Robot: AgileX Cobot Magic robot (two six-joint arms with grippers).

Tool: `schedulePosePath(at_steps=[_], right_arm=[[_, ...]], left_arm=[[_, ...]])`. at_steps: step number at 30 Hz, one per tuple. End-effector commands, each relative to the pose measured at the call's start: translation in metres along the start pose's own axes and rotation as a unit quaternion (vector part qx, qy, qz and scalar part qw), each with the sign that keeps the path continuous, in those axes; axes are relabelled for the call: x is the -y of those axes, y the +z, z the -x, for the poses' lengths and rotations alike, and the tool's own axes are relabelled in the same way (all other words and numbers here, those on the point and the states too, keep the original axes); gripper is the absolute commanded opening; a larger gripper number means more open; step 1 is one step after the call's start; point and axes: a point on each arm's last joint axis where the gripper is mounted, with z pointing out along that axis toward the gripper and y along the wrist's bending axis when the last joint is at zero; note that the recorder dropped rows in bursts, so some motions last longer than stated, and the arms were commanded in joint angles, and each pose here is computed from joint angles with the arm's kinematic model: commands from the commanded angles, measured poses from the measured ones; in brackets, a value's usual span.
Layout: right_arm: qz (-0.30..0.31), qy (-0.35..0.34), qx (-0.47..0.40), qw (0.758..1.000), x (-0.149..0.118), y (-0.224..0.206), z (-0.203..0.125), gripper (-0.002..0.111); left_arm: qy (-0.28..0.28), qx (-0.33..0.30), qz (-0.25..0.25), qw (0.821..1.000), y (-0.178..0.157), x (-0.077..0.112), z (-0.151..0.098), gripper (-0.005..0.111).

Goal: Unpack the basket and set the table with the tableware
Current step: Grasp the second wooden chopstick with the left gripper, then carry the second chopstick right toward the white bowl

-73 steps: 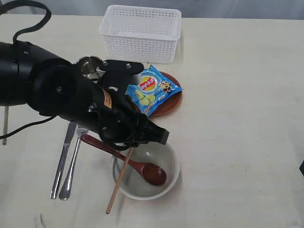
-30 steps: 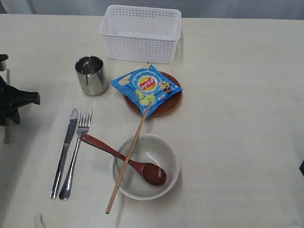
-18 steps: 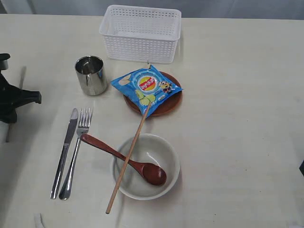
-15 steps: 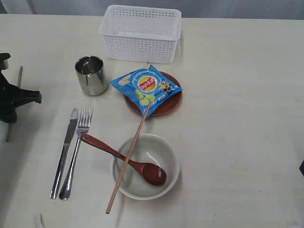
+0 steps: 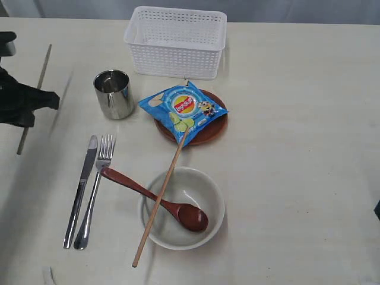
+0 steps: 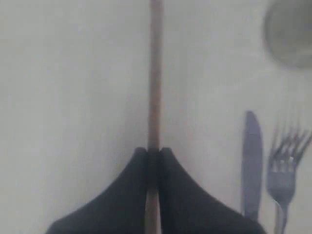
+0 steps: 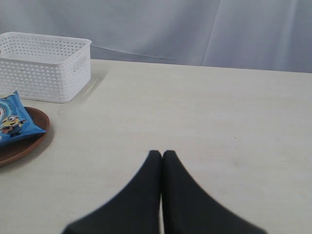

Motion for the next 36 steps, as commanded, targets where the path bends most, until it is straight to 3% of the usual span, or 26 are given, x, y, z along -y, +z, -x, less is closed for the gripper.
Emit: schedulePosePath(at_steps=[1,14,20,28,36], right_arm=[[-0.001,-0.001,0.002,1.0,0.0,0.0,-0.001,0.0],[-0.001,-0.001,0.002,1.0,0.0,0.0,-0.001,0.0],[-0.001,-0.001,0.002,1.0,0.0,0.0,-0.001,0.0],[-0.001,-0.001,0.002,1.0,0.0,0.0,-0.001,0.0],[-0.001,-0.001,0.002,1.0,0.0,0.0,-0.001,0.0]], left_arm=[[0.064,-0.005,-0.03,0.997,-0.02,0.035,-0.014,0.0],[0.179,-0.068,-0.1,0.976,-0.047,0.109,-0.056,0.0],[0.182,-0.088,-0.164,0.965,-0.06,0.143,-0.073,0.0],[0.198,-0.089,-0.193,0.957,-0.069,0.172,-0.099,0.0],[0.16,-0.11,-0.204,0.96,-0.075,0.189,-0.124,0.0]])
